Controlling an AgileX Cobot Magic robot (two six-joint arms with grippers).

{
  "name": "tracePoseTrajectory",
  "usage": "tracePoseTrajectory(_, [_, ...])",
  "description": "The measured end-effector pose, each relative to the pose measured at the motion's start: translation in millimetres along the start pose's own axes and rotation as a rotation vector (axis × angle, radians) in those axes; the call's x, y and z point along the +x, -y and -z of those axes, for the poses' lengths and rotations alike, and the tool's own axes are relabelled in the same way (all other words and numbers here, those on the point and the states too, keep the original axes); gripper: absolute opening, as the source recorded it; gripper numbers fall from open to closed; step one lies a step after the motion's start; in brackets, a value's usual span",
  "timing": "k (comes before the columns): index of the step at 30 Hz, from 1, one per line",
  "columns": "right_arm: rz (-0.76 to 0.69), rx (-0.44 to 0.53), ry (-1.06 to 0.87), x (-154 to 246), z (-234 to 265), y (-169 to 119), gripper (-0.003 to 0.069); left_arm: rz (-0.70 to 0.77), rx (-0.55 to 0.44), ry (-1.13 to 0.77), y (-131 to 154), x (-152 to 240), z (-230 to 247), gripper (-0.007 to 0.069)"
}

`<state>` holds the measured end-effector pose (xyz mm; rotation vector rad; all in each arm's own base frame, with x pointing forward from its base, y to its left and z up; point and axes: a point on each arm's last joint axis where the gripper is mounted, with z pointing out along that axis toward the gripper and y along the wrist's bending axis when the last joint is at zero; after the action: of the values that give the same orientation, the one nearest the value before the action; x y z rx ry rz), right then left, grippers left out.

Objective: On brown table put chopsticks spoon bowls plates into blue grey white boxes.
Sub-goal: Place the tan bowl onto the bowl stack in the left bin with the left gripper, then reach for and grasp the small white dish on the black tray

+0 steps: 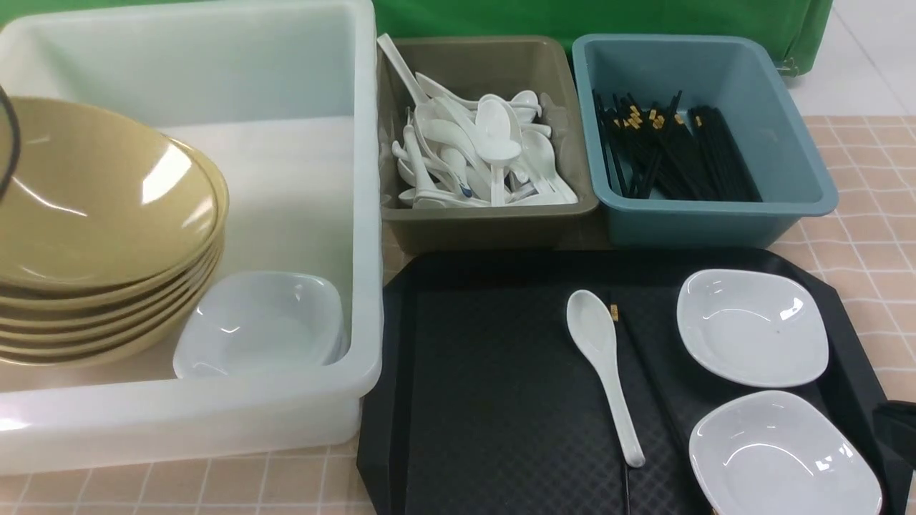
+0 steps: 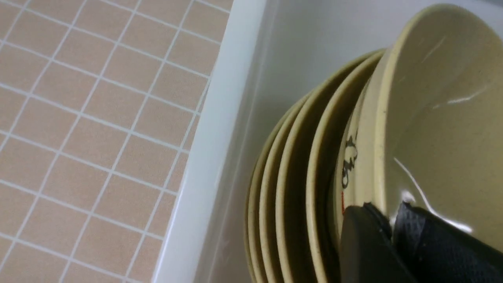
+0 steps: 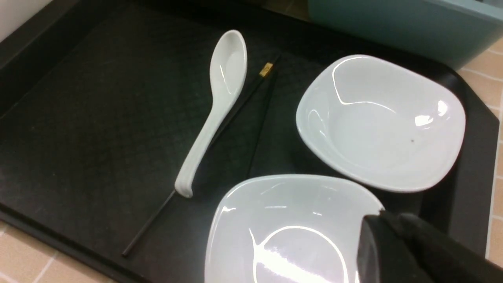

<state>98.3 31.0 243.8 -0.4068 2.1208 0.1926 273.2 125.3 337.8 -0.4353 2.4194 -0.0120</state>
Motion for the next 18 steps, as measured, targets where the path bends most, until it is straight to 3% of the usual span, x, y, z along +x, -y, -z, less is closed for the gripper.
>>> tracePoseTrajectory(3, [-0.015, -0.003, 0.001, 0, 0, 0, 0.0091, 0.011, 0.013, -0.014, 1, 3, -3, 0.0216])
tracePoseTrajectory(4, [-0.051, -0.009, 0.004, 2, -1, -1, 0.0095, 0.022, 0.026, -0.011, 2, 3, -2, 0.0288])
tracePoseTrajectory(6, [-0.090, -0.018, -0.004, 3, -2, -2, 0.0108, 0.035, 0.039, 0.005, 4, 2, 3, 0.0356])
tracePoseTrajectory(9, [-0.113, -0.032, -0.042, 5, -5, -2, 0.0172, 0.055, 0.074, 0.056, 11, 0, 20, 0.0458])
tracePoseTrajectory(12, [-0.119, -0.049, -0.094, 5, -11, -3, 0.0288, 0.055, 0.110, 0.133, 20, -4, 49, 0.0480])
tracePoseTrajectory(13, [-0.119, -0.050, -0.094, 5, -11, -3, 0.0297, 0.052, 0.114, 0.140, 21, -5, 51, 0.0480])
tracePoseTrajectory(14, [-0.122, -0.057, -0.122, 2, -14, -3, 0.0353, 0.041, 0.137, 0.183, 26, -5, 65, 0.0478])
tracePoseTrajectory(18, [-0.115, -0.057, -0.182, -9, -25, 1, 0.0461, -0.020, 0.180, 0.247, 37, 0, 94, 0.0448])
